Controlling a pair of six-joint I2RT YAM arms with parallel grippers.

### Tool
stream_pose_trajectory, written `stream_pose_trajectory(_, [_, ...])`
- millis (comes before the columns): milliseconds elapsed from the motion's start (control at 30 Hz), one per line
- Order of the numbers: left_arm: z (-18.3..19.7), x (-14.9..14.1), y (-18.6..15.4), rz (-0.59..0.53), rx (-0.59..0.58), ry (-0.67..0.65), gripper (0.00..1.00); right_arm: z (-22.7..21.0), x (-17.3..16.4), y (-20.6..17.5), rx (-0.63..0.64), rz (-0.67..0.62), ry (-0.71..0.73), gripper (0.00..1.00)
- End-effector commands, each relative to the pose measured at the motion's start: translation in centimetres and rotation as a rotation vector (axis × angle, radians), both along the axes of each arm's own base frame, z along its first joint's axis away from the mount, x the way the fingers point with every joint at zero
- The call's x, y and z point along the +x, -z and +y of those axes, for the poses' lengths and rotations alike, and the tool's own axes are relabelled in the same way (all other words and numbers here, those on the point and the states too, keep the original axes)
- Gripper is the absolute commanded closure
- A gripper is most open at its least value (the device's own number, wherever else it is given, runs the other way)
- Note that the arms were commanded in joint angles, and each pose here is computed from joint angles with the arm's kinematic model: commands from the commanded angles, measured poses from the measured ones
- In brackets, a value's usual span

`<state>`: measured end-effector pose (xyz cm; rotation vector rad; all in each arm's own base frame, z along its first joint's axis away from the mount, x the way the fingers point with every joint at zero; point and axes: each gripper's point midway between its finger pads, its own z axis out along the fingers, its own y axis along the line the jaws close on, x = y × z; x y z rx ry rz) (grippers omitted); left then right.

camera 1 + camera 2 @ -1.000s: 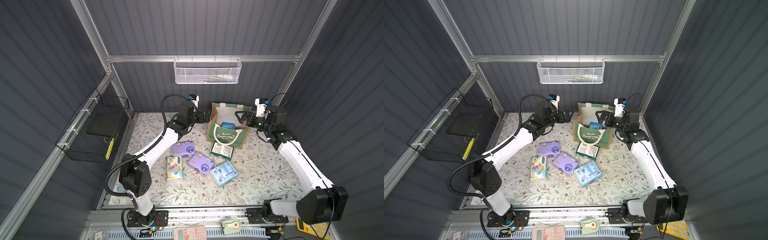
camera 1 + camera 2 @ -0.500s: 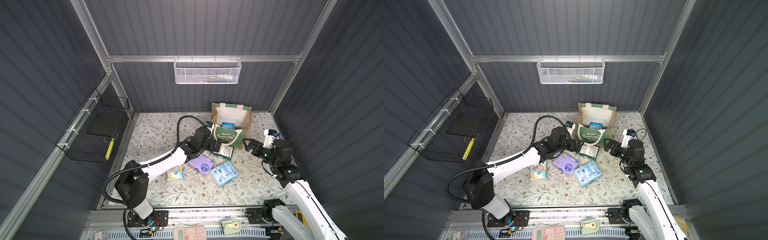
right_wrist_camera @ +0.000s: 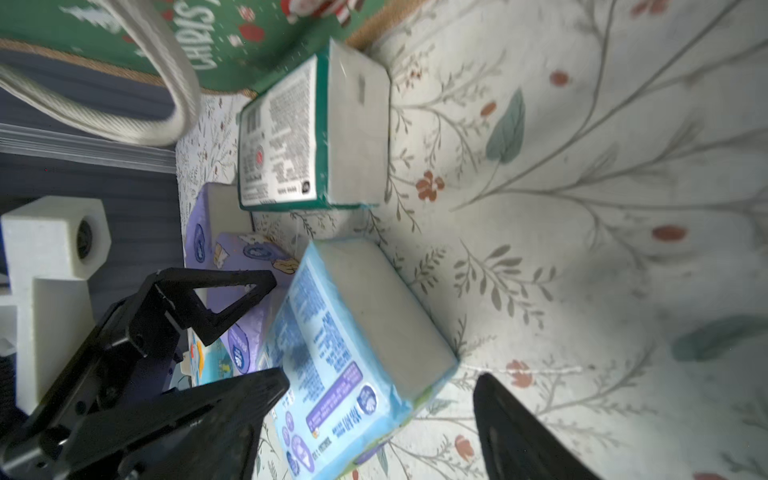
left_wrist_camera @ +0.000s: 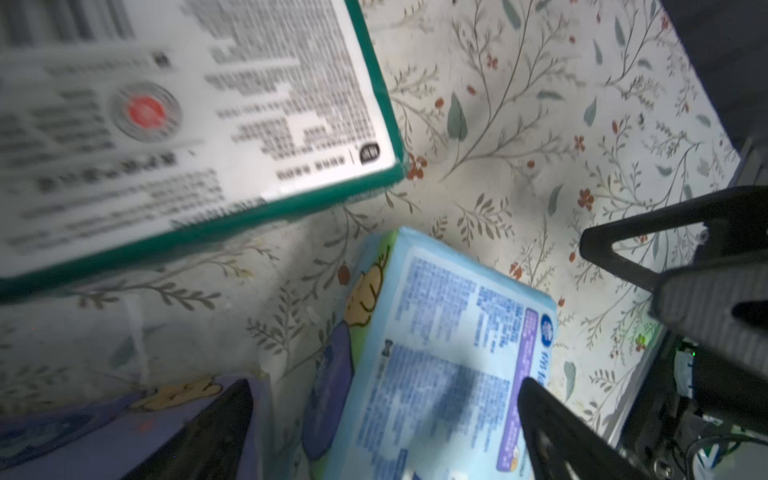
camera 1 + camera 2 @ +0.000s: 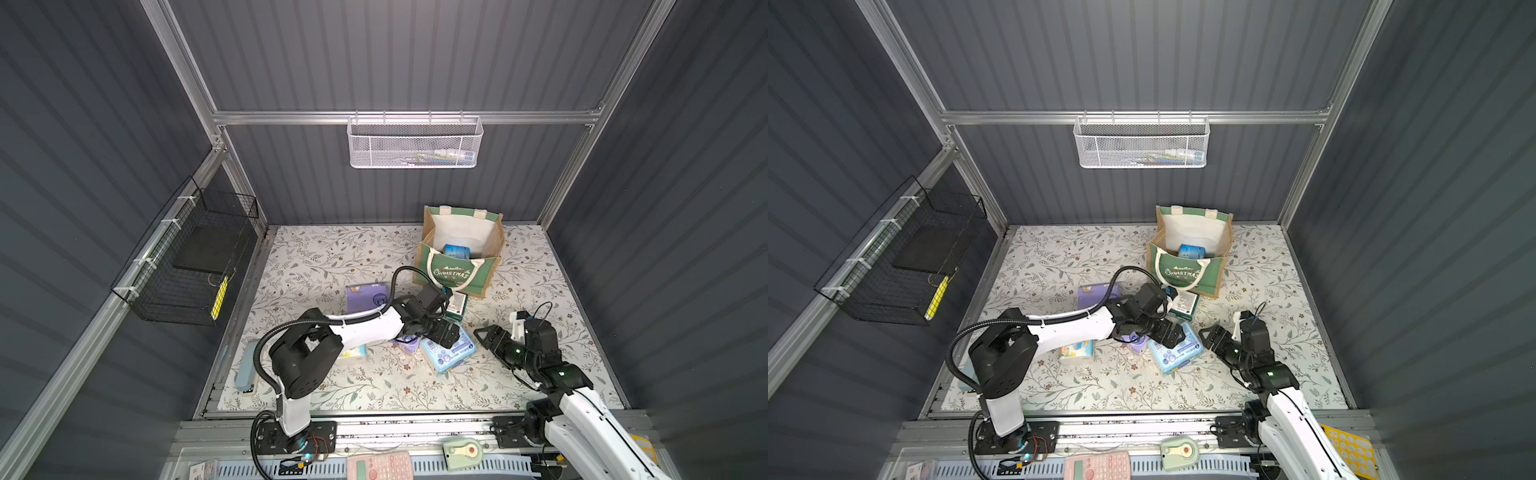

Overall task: Put tissues into the canvas bag
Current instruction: Pick up the pack of facial tissues from the center of the board.

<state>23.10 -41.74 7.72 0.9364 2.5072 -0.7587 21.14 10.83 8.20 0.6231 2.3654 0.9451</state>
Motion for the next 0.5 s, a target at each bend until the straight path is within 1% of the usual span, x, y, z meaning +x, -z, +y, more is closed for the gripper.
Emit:
stream_pose_trajectory(0, [-0.5,-1.6,-0.2,0.075,0.002,0.047,0.02,1.5,-0.3,-0.3,0.071,0.008,-0.01,0.21])
stream_pose_trajectory(100, [-0.5,-1.7,0.2,0.093,0.009,0.048,0.03,2.5,-1.0,0.7,0.087,0.043,-0.031,0.23])
stream_pose_trajectory(233, [-0.6,-2.0,0.6,0.116,0.022,0.055,0.08,3.5,-1.8,2.0,0.116,0.084,-0.044,0.25])
stream_pose_trajectory(367, [-0.5,-2.1,0.8,0.136,0.027,0.046,0.14,3.8,-2.0,2.8,0.137,0.094,-0.043,0.29])
stream_pose_trajectory(467, [-0.6,-2.5,0.9,0.157,0.024,0.045,0.2,3.9,-1.9,3.2,0.145,0.099,-0.041,0.31])
